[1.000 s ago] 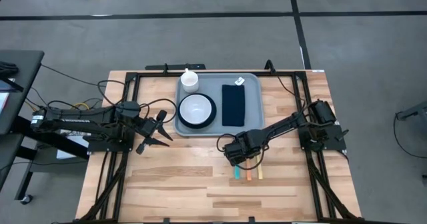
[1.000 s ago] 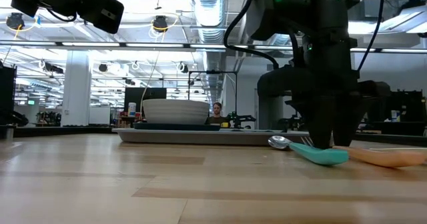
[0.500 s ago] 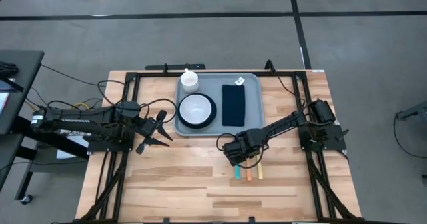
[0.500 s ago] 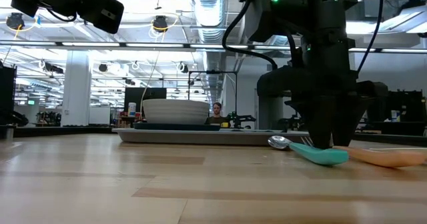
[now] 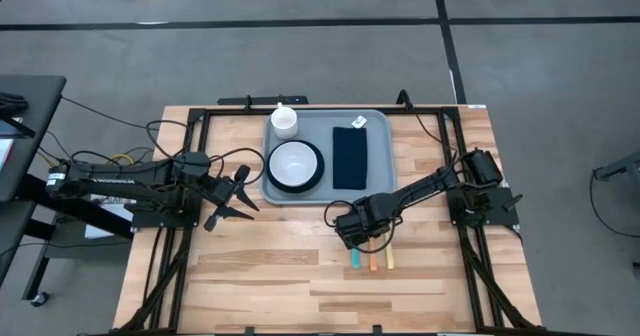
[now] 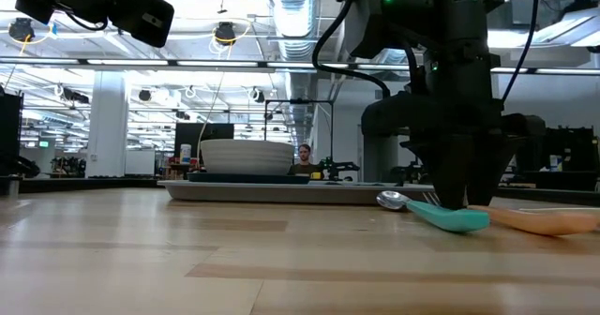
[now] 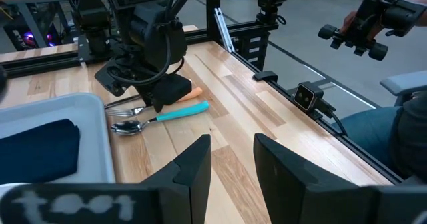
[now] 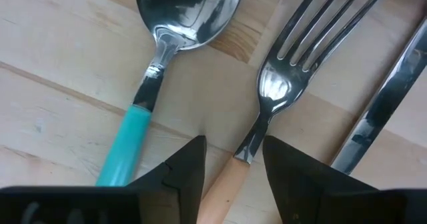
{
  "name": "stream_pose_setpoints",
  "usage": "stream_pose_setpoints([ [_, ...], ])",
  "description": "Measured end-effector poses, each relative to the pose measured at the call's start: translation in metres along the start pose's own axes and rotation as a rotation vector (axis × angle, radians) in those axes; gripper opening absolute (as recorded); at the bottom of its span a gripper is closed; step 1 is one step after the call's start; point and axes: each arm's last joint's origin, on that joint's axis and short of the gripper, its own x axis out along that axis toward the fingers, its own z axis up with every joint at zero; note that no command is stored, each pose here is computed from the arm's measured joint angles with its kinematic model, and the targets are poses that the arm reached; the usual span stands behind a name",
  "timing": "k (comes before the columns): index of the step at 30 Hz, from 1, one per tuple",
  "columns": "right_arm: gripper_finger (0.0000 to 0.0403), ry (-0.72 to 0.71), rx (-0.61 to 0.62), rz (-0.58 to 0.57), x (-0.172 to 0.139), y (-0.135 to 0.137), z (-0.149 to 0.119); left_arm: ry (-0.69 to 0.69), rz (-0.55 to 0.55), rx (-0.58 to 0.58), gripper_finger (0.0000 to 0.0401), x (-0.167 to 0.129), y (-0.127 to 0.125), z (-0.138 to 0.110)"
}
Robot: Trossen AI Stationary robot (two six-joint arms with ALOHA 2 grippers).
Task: Set up tray
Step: Put the orange fork on the blue table napkin
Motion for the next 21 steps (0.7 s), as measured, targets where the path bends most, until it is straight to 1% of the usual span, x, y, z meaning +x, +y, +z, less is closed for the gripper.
stream_pose_setpoints([
  [12, 0.0138, -0.007, 0.003, -0.002, 0.0000, -0.0001, 0.0002, 0.001, 0.000, 0.000, 0.0103, 0.0000, 0.0000, -0.0001],
  [16, 0.0125, -0.008, 0.004, -0.001, 0.0000, 0.0000, 0.0004, 0.002, 0.000, -0.001, 0.0103, 0.0000, 0.0000, -0.0002],
  [21, 0.0095, -0.012, 0.008, 0.001, 0.0000, 0.0001, 0.0008, 0.012, -0.002, -0.006, 0.0103, 0.0000, -0.0002, -0.0012],
])
